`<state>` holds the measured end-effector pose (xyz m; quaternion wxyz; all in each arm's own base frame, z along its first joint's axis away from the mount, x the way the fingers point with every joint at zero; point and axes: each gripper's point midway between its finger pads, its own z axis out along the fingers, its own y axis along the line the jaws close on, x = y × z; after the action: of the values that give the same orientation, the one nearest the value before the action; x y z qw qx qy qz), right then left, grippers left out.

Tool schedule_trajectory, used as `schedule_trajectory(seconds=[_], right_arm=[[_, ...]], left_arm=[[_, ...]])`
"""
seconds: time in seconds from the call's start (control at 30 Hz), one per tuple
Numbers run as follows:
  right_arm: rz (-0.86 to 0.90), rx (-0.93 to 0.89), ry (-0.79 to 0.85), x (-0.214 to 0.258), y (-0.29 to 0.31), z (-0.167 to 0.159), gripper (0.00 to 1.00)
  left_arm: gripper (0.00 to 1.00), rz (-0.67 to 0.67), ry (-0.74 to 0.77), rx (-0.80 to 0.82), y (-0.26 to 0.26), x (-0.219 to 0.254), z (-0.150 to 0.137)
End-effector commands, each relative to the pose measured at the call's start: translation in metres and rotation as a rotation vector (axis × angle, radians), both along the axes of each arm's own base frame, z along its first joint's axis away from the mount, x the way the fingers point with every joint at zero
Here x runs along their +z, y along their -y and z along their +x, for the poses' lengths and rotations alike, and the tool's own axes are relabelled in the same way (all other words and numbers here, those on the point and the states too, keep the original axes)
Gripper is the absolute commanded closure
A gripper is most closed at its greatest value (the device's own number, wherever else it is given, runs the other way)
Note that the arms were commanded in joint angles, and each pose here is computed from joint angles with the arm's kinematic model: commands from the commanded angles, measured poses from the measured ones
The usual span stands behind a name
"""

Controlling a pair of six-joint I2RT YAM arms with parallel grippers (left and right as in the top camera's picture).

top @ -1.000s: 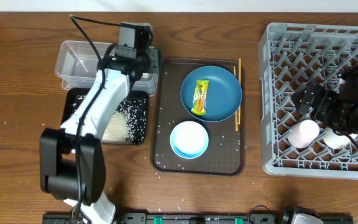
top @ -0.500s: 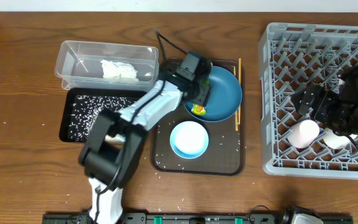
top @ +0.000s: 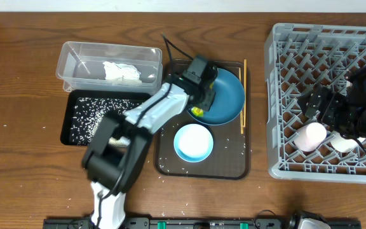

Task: Sort waste into correct bins and load items into the dishwasher rack

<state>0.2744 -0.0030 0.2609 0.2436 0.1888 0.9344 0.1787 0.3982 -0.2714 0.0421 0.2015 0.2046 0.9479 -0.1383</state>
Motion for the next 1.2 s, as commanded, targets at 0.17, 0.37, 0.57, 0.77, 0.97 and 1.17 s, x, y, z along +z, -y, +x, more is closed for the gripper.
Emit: schedule_trajectory(seconds=[0.17,0.37,0.57,0.77,0.97,1.17], right_arm=[[0.004,0.015,0.002,0.002,-0.006,0.0,0.04],[0.004,0.015,0.001,0.002,-0.006,0.0,0.04],[0.004,0.015,-0.003,0.001,-0.006,-0.001,0.05],[-0.015,0.005,-0.003,0.001,-0.002,0.0,0.05],[-0.027,0.022,0.009,0.003,-0.003,-0.001,0.11],[-0.038,0.14,0.136,0.025,-0.019,-0.002,0.11]], left_arm=[[0.94,-0.054,0.312,0.285,-0.092,0.147,0.049],[0.94,-0.001,0.27,0.508,-0.181,0.109,0.089],[0.45,-0.004,0.196,0.615,-0.219,0.064,0.105],[0.35,-0.217,0.222,0.489,-0.185,0.133,0.093],[0.34,-0.265,0.326,0.382,-0.172,0.23,0.03],[0.33,-0.257,0.455,0.319,-0.183,0.302,-0.048]])
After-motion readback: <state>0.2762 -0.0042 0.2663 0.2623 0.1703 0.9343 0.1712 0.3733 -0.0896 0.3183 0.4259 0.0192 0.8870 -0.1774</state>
